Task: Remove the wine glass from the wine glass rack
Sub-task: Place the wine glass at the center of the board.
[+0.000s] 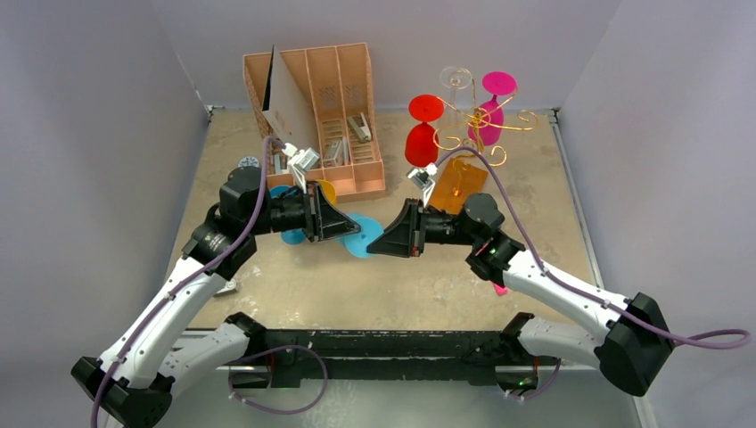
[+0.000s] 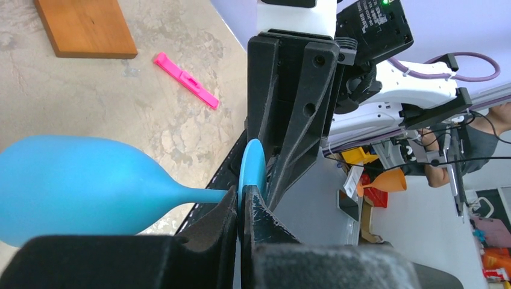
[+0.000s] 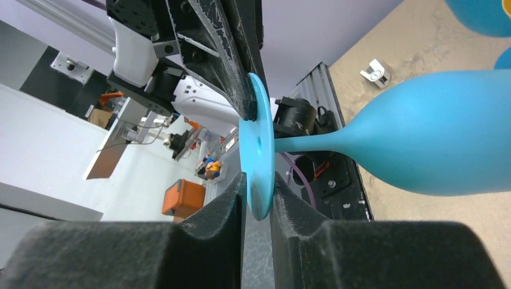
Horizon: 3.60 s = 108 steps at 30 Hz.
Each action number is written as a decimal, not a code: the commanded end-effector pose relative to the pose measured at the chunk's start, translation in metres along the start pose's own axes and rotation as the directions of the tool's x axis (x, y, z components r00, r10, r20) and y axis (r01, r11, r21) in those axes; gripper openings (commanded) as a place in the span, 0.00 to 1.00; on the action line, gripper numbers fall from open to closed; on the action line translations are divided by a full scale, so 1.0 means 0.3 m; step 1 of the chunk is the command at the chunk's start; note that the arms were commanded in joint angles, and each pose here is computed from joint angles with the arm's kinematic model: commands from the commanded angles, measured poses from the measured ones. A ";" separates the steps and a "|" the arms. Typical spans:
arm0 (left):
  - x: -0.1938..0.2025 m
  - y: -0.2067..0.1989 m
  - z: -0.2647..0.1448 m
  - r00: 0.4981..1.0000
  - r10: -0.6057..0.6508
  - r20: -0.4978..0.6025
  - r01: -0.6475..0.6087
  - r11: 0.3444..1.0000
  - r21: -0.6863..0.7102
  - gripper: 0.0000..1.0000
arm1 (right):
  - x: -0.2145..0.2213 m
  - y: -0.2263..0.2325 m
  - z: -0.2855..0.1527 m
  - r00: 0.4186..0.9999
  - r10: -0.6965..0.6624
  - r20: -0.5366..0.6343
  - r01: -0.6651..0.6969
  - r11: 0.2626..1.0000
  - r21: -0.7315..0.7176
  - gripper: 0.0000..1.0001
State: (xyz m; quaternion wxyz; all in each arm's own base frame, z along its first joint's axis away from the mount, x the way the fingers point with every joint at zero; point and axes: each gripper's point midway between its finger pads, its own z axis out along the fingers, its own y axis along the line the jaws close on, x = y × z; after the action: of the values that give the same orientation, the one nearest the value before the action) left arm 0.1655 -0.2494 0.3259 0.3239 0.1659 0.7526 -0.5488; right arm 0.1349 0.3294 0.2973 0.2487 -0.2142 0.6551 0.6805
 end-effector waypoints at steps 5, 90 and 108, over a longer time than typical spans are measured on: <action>-0.044 -0.042 -0.008 0.998 0.039 0.050 -0.041 0.999 0.035 0.00 | -0.066 0.069 0.015 0.996 -0.069 0.057 0.073 0.994 -0.076 0.10; -0.073 -0.084 -0.024 0.991 0.110 0.071 -0.115 0.992 0.060 0.17 | -0.093 0.137 0.019 0.990 -0.138 0.034 0.141 0.982 -0.123 0.00; -0.075 0.175 -0.130 0.996 0.050 0.070 -0.013 0.889 -0.458 0.91 | 0.067 -0.135 -0.047 0.824 -0.492 -0.280 0.522 0.852 0.040 0.00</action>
State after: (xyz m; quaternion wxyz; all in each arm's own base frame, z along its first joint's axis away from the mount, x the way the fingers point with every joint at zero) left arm 0.1912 -0.2105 0.3192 0.3926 0.0902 0.8100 -0.4263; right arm 0.1476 0.3140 0.2426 0.3154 -0.3751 0.6934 0.5283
